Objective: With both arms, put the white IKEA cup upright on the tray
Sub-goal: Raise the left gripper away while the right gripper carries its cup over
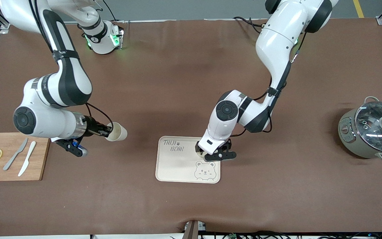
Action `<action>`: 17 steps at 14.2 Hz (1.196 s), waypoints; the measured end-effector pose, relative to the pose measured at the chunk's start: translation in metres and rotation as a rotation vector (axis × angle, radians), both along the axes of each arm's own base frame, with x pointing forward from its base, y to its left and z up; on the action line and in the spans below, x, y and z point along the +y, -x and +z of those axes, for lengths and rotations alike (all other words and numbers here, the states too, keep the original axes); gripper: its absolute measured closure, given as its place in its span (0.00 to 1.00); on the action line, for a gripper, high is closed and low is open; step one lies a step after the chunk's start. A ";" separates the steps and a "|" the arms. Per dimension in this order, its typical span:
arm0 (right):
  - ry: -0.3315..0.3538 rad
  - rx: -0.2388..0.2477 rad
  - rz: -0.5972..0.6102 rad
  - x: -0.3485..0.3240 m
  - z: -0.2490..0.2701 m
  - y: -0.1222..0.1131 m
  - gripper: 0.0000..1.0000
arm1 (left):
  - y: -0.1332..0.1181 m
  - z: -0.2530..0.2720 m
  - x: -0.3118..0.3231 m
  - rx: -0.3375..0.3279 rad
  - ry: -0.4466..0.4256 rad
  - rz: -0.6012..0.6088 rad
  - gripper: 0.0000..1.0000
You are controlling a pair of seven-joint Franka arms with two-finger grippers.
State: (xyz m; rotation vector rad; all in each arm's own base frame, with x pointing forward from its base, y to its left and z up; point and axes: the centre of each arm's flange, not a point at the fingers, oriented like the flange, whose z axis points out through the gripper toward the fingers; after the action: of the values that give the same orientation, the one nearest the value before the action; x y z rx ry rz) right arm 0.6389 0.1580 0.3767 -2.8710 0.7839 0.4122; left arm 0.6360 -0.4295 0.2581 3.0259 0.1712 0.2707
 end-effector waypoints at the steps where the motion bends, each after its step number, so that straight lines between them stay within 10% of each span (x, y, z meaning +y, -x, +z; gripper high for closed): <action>1: 0.009 0.001 -0.026 0.011 0.000 -0.002 0.97 | -0.001 0.009 0.003 0.009 -0.010 0.004 0.00; 17: 0.005 -0.084 -0.291 0.150 -0.064 -0.018 0.97 | -0.012 0.209 0.167 0.179 -0.191 -0.222 0.00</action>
State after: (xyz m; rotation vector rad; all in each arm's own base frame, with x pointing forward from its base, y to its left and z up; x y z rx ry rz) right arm 0.6566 0.3083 0.3127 -2.6976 1.1648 0.2511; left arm 0.6477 -0.2628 0.4668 3.2177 -0.1889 -0.0030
